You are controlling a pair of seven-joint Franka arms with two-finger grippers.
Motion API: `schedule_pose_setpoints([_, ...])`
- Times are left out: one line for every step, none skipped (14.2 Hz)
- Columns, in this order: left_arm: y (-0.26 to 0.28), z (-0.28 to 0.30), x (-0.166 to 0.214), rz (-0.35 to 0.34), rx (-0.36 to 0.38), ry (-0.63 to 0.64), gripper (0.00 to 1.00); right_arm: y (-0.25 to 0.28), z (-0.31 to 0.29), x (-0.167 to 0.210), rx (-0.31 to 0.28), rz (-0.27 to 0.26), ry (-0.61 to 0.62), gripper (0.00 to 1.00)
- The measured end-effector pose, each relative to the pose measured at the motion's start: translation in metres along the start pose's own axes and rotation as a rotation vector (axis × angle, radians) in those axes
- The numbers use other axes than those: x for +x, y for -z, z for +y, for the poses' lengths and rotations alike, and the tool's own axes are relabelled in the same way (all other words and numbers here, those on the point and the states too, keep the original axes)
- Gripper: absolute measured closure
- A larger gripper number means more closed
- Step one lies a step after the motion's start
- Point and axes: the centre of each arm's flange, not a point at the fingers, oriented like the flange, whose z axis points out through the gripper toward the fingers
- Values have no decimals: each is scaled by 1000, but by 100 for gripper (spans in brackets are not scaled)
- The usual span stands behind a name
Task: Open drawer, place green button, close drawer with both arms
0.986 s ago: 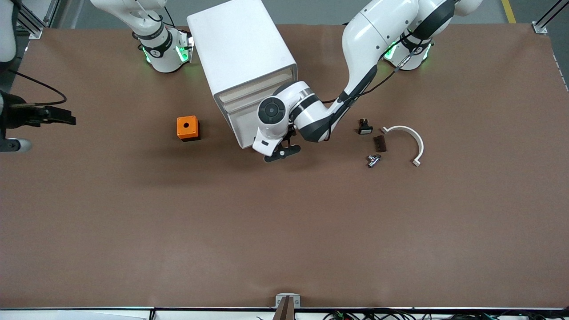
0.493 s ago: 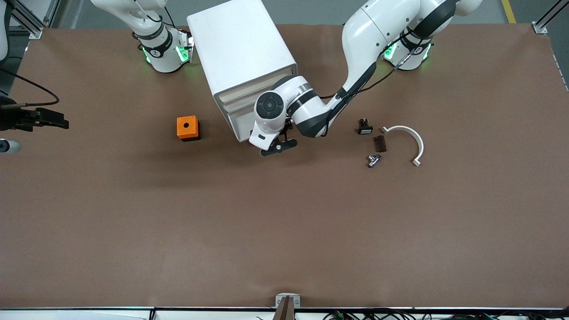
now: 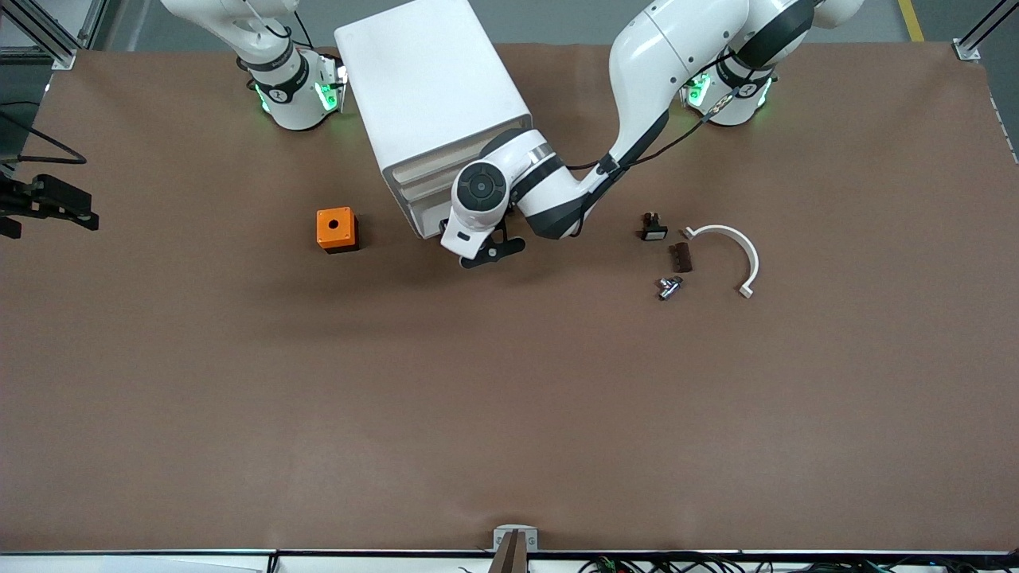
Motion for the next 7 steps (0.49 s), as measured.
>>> schedule_pose_setpoints([-1, 0, -2, -10, -2, 4, 0, -2, -1, -3, 6, -27, 0, 0])
schedule_pose_setpoints([-1, 1, -4, -26, -5, 10, 0, -4, -2, -5, 16, -49, 1, 0])
schedule_pose_setpoints([-2, 1, -7, -45, -10, 18, 0, -5, -3, -7, 27, -59, 2, 0])
schedule_pose_setpoints([-3, 2, -10, -62, -14, 25, 0, -5, -4, -8, 34, -68, 3, 0])
schedule_pose_setpoints([-4, 2, -12, -81, -17, 31, 0, -5, -4, -11, 39, -81, 3, 0])
schedule_pose_setpoints([-5, 3, -14, -95, -19, 36, 0, -4, -5, -15, 43, -99, 3, 0])
schedule_pose_setpoints([-6, 3, -16, -105, -20, 41, 0, -4, -4, -19, 47, -114, 1, 0])
